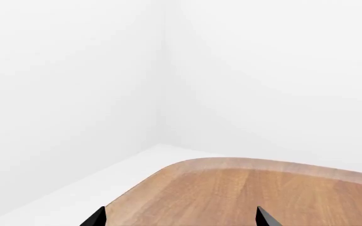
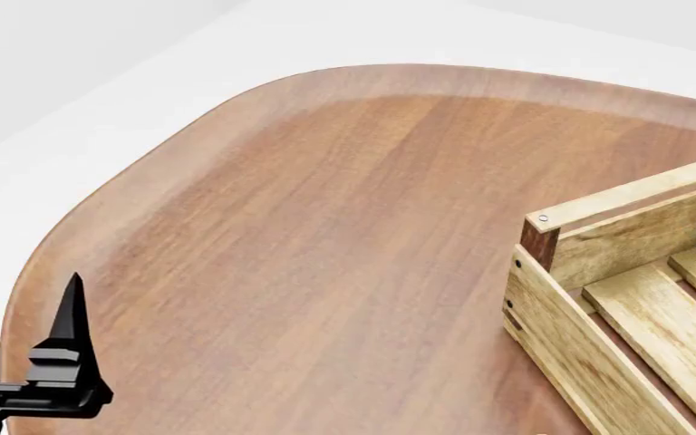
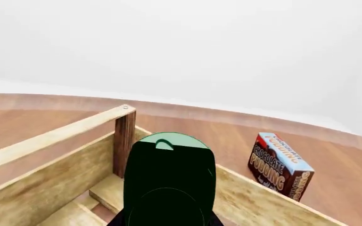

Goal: Pick up the salad dressing and put it in the tray.

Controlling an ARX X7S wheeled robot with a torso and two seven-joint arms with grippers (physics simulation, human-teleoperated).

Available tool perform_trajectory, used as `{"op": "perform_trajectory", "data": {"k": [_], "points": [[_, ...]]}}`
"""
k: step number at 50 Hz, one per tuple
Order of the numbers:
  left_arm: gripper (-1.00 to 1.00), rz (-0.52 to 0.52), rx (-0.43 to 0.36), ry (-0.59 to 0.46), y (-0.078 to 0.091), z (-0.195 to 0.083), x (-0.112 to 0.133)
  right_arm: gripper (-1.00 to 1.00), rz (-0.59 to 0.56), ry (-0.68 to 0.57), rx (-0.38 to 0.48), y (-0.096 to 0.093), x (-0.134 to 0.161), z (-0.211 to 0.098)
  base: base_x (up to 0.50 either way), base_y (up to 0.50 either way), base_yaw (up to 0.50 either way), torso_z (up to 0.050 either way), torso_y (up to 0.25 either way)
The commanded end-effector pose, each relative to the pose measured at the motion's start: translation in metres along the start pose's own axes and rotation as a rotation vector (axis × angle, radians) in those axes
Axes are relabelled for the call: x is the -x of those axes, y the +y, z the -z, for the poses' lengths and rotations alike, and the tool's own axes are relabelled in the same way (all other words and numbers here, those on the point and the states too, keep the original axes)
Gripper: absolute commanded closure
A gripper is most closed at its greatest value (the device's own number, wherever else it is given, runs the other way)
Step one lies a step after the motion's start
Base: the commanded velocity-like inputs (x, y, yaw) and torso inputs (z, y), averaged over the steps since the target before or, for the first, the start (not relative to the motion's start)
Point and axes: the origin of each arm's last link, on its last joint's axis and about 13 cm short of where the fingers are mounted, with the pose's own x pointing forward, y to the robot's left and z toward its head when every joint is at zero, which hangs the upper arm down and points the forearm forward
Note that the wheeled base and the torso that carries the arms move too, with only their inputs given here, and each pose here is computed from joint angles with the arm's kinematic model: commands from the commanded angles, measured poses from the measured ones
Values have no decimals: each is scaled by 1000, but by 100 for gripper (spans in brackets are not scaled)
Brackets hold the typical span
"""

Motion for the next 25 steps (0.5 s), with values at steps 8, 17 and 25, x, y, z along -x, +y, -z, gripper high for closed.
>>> {"op": "perform_trajectory", "data": {"k": [8, 17, 25], "points": [[-100, 3, -4, -2, 0, 0, 0, 100, 5, 17, 23, 4, -8, 33, 0, 0, 0, 2, 0], [-100, 6, -10, -4, 0, -1, 0, 100, 16, 42, 4, 2, -3, 48, 0, 0, 0, 0, 1], [-100, 6, -12, -5, 0, -1, 0, 100, 21, 46, 1, 1, 1, 57, 0, 0, 0, 0, 0]]}}
